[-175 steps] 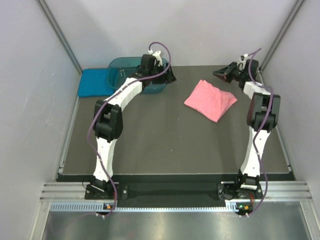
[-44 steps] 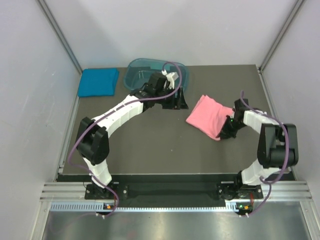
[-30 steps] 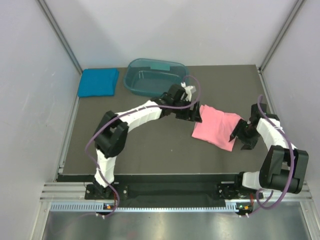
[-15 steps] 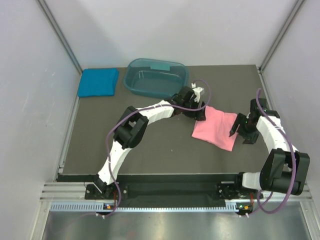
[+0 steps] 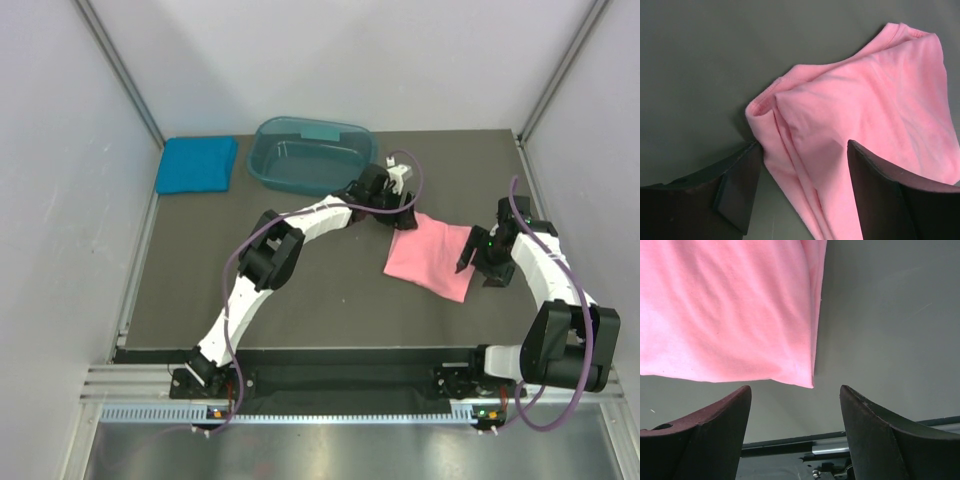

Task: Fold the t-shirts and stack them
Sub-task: Neatly place the folded tshirt to the corner

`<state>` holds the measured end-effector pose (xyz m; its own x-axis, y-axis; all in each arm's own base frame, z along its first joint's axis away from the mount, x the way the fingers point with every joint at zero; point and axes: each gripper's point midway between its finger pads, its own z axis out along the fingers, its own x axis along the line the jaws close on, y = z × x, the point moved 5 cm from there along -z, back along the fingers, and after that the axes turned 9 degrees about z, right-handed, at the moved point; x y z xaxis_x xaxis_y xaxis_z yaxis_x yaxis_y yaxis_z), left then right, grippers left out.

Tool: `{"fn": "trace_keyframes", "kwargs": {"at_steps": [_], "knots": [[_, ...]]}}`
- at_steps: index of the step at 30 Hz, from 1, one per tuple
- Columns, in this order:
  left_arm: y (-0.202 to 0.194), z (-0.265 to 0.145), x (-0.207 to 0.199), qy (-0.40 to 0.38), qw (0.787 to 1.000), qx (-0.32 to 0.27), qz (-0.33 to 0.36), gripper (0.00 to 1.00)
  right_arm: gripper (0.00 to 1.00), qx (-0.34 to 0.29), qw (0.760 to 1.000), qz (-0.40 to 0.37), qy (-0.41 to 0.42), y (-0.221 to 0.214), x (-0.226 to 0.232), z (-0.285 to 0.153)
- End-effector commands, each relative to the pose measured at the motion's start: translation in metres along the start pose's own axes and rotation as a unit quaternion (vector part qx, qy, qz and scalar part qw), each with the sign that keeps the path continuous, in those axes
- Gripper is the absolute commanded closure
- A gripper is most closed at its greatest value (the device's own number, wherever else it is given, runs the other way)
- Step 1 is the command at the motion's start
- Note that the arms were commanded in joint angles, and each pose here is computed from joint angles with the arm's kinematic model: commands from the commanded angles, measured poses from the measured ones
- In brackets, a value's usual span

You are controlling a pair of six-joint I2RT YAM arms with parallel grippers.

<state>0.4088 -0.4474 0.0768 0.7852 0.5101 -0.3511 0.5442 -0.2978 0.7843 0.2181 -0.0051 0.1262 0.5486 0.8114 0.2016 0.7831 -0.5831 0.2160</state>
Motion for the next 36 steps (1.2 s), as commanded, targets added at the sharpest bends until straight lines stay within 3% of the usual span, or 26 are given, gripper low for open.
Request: {"fn": "trace_keyframes", "kwargs": {"at_steps": [1, 18, 23, 30, 36], "knots": [[0.003, 0.005, -0.004, -0.029, 0.999, -0.005, -0.029, 0.27, 0.28, -0.014, 1.000, -0.016, 0.018, 0.002, 0.006, -0.004], [-0.014, 0.025, -0.016, -0.024, 0.989, -0.003, -0.143, 0.62, 0.28, -0.013, 0.999, -0.011, 0.033, 0.003, 0.011, -0.004], [-0.008, 0.021, -0.008, 0.004, 0.991, -0.007, -0.131, 0.98, 0.28, -0.014, 0.999, -0.014, 0.032, 0.002, 0.010, -0.005], [0.009, -0.020, -0.008, 0.055, 0.995, 0.007, -0.086, 1.00, 0.26, -0.020, 0.999, -0.031, 0.031, -0.001, 0.013, -0.009], [-0.022, -0.072, -0.014, 0.106, 0.988, 0.061, -0.089, 1.00, 0.25, -0.029, 0.997, -0.061, 0.042, -0.001, 0.027, -0.016]]}}
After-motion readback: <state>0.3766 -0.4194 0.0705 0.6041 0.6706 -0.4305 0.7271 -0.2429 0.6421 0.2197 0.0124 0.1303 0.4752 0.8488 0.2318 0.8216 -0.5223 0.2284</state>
